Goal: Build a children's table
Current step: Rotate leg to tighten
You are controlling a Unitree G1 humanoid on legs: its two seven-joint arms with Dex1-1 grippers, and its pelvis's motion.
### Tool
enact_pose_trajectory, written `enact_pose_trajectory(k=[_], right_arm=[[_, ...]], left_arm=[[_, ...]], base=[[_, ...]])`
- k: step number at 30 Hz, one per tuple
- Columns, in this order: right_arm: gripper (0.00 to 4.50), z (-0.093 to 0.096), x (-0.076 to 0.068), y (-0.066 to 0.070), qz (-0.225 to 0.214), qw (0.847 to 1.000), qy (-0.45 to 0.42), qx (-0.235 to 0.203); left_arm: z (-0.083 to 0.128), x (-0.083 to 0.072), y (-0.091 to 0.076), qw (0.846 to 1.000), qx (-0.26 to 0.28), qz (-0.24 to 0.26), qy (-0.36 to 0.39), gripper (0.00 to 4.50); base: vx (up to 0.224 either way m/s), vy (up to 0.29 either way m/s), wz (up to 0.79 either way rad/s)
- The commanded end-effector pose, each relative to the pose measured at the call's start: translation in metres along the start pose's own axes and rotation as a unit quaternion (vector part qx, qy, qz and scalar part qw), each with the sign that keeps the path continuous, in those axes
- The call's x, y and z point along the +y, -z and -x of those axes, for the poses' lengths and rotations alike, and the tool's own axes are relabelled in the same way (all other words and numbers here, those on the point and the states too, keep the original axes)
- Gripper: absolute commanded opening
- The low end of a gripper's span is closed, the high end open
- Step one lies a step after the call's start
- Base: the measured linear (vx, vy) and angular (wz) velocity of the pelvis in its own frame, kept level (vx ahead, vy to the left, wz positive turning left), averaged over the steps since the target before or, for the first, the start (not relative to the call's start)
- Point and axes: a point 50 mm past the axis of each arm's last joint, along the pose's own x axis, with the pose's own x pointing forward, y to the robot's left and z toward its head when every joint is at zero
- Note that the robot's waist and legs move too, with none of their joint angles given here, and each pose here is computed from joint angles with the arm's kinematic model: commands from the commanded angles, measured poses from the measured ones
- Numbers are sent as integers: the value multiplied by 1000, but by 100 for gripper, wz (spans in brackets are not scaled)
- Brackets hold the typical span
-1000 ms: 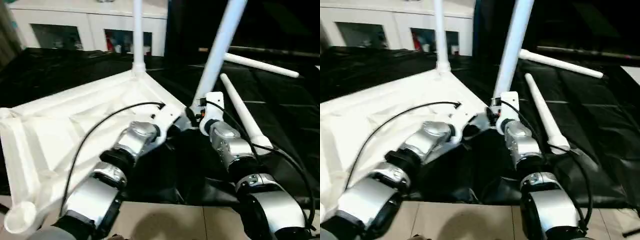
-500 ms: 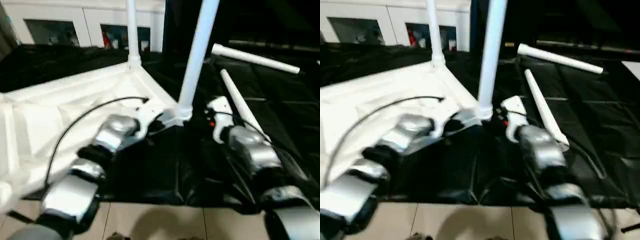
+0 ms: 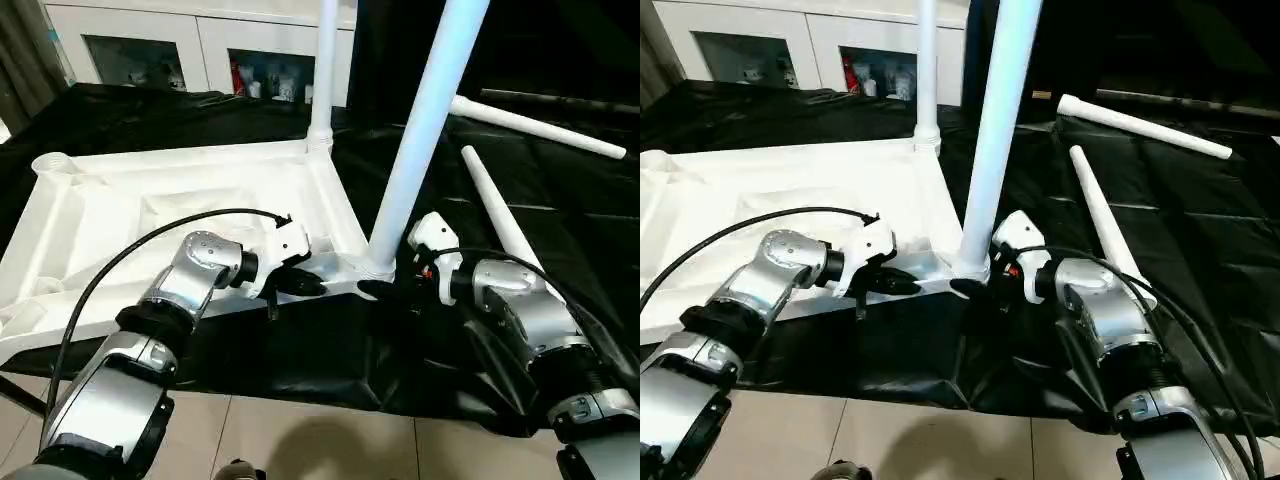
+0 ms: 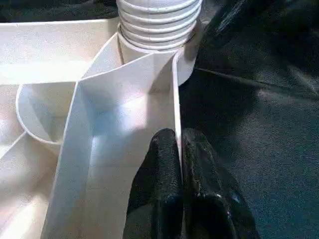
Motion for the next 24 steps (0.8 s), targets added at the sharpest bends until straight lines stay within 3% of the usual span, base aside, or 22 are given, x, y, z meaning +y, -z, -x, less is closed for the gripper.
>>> enact_pose_trajectory(k=[1,12,19,23,24], right_arm=[[427,-3,-4,-7,15,1000,7,-2],[316,-6,-3,-7,10,1000,6,-14],[280,-6,-1,-2,7,1000,1,-10],[271,-7,-4,12,-48,998,47,1],[270,-9,-7,18,-76,994,81,3]], left_arm=[[-4,-2,-17,999,-38,-24,20,0],[-4,-3,-15,999,-37,-21,19,0],[-4,-4,-13,999,-33,-20,21,0],[-7,1,-11,999,-19,-17,-19,0],[-10,7,-11,998,-14,-4,-65,0]], base=[[0,0,0],[0,0,0],[0,0,0],[0,0,0],[0,0,0]])
